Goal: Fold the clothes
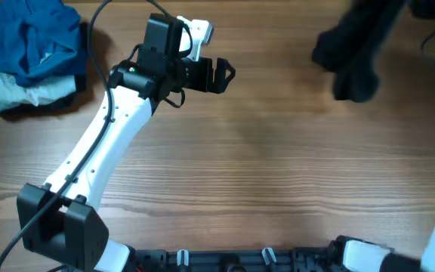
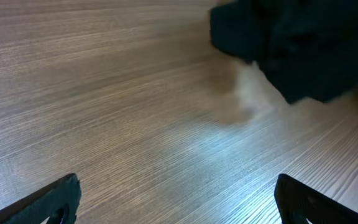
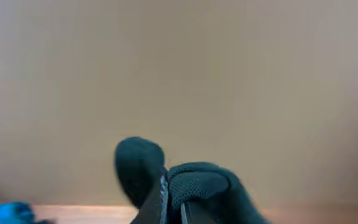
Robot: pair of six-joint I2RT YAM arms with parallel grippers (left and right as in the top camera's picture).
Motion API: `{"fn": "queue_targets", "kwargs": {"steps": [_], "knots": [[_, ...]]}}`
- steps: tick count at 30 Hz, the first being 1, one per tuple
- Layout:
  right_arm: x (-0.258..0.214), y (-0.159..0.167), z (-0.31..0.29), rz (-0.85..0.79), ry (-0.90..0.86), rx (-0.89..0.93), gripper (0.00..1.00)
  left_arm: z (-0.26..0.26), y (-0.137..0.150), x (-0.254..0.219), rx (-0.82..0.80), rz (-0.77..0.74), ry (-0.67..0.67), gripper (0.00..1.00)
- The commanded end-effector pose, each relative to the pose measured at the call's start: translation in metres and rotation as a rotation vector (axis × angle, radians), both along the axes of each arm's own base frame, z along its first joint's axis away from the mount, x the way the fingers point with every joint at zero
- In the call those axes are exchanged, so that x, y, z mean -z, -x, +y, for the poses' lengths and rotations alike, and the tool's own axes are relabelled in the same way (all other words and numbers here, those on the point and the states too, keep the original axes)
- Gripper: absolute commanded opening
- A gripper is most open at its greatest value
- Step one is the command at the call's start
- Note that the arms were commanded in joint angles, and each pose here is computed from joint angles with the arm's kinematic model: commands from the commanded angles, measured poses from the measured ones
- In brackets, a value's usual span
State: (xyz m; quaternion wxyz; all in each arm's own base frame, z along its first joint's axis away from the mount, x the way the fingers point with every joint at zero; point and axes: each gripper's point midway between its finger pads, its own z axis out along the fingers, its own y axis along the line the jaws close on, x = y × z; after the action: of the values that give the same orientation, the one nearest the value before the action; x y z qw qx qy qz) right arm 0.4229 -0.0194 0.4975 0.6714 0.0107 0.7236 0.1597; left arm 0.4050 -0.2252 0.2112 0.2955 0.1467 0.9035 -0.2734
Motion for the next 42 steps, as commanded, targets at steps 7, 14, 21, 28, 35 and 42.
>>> {"fn": "queue_targets", "kwargs": {"steps": [7, 14, 21, 28, 35, 42], "knots": [[-0.059, 0.042, 0.097, -0.134, -0.045, -0.241, 0.04, 0.007, 0.029, -0.063, 0.03, -0.104, 0.041, 1.0], [-0.062, 0.046, 0.122, -0.142, -0.052, -0.278, 0.04, -0.004, 0.062, -0.055, 0.207, -0.055, 0.047, 1.0], [-0.058, 0.061, 0.144, -0.122, -0.046, -0.431, 0.04, -0.018, 0.051, -0.059, 0.298, -0.152, 0.064, 1.0], [-0.048, 0.073, 0.158, -0.077, -0.047, -0.535, 0.03, -0.05, 0.02, -0.035, 0.348, -0.199, 0.098, 1.0], [-0.05, 0.084, 0.161, -0.093, -0.02, -0.564, 0.04, -0.074, 0.019, -0.005, 0.441, -0.133, 0.179, 0.99], [-0.051, 0.09, 0.16, -0.098, 0.002, -0.563, 0.04, -0.076, 0.018, -0.004, 0.45, -0.134, 0.191, 0.04]]}}
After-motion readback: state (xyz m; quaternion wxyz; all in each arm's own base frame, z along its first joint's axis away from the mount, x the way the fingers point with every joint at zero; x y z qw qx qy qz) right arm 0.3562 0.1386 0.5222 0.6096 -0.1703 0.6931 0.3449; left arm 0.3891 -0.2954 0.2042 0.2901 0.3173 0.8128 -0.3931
